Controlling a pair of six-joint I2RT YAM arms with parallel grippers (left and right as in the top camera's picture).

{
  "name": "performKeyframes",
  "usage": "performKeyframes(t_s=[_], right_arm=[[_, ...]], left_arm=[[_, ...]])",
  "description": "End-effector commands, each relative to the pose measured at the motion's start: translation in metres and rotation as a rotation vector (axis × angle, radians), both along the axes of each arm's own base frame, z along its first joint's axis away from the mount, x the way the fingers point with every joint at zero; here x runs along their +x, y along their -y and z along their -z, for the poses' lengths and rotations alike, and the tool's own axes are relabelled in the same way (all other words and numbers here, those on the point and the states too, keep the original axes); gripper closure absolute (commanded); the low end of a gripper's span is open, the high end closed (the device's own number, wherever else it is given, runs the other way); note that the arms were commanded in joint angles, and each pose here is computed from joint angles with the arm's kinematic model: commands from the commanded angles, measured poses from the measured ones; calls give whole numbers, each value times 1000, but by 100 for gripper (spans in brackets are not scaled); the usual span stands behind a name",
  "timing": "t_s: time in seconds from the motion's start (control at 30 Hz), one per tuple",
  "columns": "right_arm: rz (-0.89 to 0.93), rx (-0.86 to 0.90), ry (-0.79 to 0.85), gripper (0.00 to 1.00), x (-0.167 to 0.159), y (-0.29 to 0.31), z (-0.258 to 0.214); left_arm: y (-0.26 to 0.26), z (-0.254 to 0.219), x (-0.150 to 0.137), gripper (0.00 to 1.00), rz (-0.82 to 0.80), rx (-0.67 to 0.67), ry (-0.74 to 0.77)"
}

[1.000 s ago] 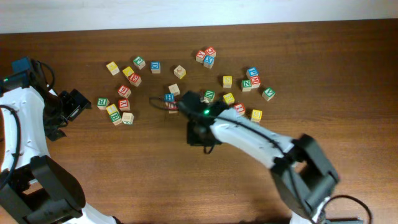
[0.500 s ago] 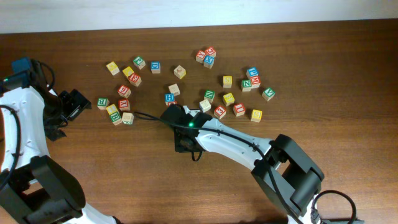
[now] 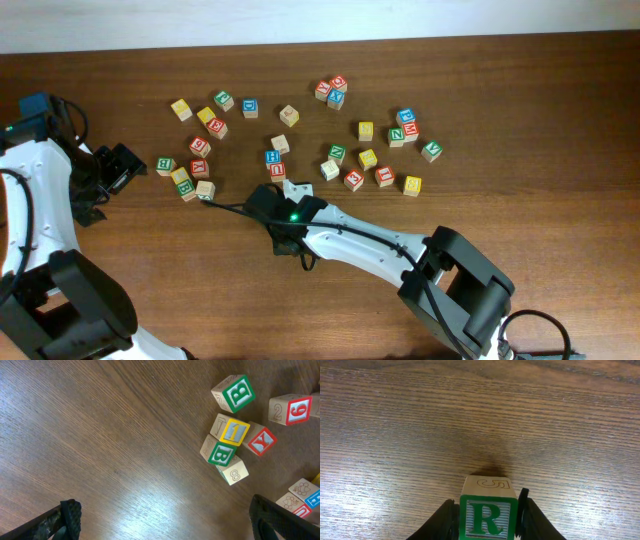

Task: Spell out RSS
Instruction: 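Carry the green R block toward the front and lower it, then open the right gripper to release the R block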

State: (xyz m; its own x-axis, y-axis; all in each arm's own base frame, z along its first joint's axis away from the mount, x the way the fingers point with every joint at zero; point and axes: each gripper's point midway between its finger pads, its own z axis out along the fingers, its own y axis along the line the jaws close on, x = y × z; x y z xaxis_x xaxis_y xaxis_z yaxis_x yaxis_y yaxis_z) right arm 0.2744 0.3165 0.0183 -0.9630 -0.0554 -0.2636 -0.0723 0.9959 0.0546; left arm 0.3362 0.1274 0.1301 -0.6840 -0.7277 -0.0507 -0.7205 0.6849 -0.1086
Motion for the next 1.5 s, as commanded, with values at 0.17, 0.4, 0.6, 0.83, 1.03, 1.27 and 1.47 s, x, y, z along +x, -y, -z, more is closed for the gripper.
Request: performKeyframes(t_s=[0.17,0.4,0.6,0.83,1.03,1.27,1.47], right_arm=[[27,-12,9,70,3,3,4],[38,26,-8,70,1,-4,4],[39,26,-8,71,1,-3,4],[43,9,2,74,3,0,4],[32,9,5,73,3,-1,3],[31,9,6,47,3,-1,3],[27,5,5,33,9,5,1]], left_arm=[[-1,-11,2,1,-18,7,31],[-1,-11,2,1,-18,7,31],[-1,-11,2,1,-18,7,31],[-1,-11,2,1,-18,7,31],[-1,-11,2,1,-18,7,31],[-1,-11,2,1,-18,7,31],[-1,-11,2,1,-18,7,31]])
